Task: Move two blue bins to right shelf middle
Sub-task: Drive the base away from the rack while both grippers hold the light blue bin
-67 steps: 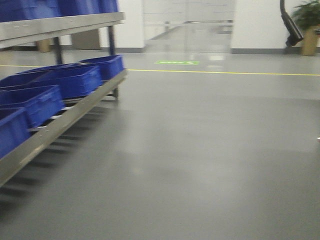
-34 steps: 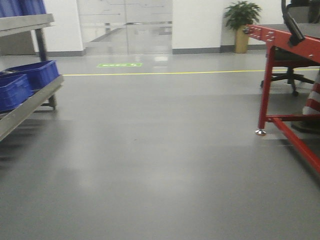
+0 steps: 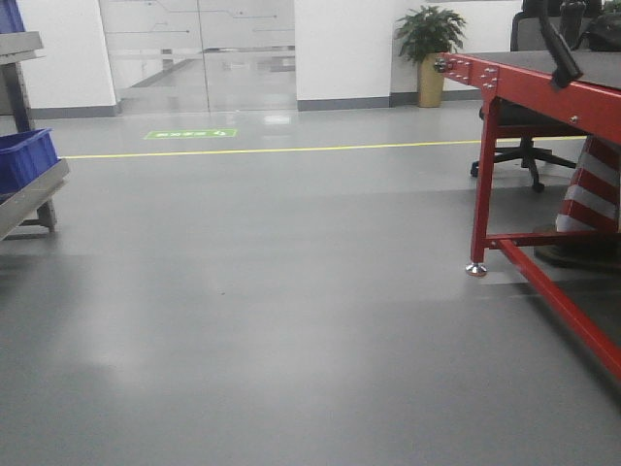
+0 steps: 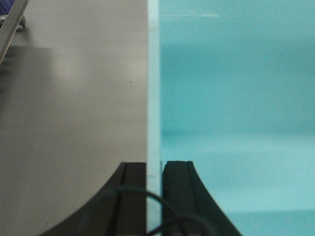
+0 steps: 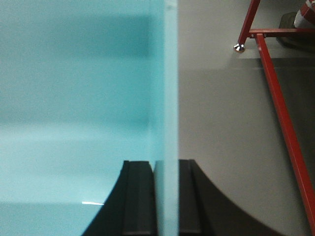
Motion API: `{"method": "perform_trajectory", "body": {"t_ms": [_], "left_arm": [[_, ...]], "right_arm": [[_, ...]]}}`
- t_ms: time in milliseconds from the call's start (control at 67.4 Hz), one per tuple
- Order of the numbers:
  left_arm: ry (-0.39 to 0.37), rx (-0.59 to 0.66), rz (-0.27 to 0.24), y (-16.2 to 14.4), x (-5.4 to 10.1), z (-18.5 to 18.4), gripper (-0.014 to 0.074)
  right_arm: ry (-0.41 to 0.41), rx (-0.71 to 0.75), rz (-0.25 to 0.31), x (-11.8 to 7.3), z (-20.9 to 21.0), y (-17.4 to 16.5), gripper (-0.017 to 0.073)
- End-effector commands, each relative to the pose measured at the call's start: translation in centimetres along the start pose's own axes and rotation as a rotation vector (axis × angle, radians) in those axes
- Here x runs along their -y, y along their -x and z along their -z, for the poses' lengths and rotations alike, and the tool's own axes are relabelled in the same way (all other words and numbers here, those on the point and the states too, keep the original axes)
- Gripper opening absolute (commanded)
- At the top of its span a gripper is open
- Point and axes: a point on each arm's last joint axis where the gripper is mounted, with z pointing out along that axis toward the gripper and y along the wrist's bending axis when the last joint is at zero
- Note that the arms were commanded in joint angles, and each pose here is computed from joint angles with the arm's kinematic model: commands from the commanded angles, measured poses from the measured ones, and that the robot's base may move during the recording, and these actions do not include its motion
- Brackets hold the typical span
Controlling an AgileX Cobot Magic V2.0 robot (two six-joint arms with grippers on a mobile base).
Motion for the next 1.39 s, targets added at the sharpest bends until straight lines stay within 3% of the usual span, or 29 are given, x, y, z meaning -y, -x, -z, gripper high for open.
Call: {"method": "perform_trajectory", "body": {"t_ms": [0, 1380], "left_arm": [[-0.019, 0.103, 0.004, 1.26, -0.37, 1.40, -0.0111], [-0.019, 0.106, 0.003, 1.28, -0.37, 1.40, -0.0111]], "right_arm": [[-0.009, 0.123, 0.007, 0.60, 1.53, 1.24, -0.0167], [-0.007, 0.127, 0.007, 0.58, 1.54, 1.27, -0.0167]]}}
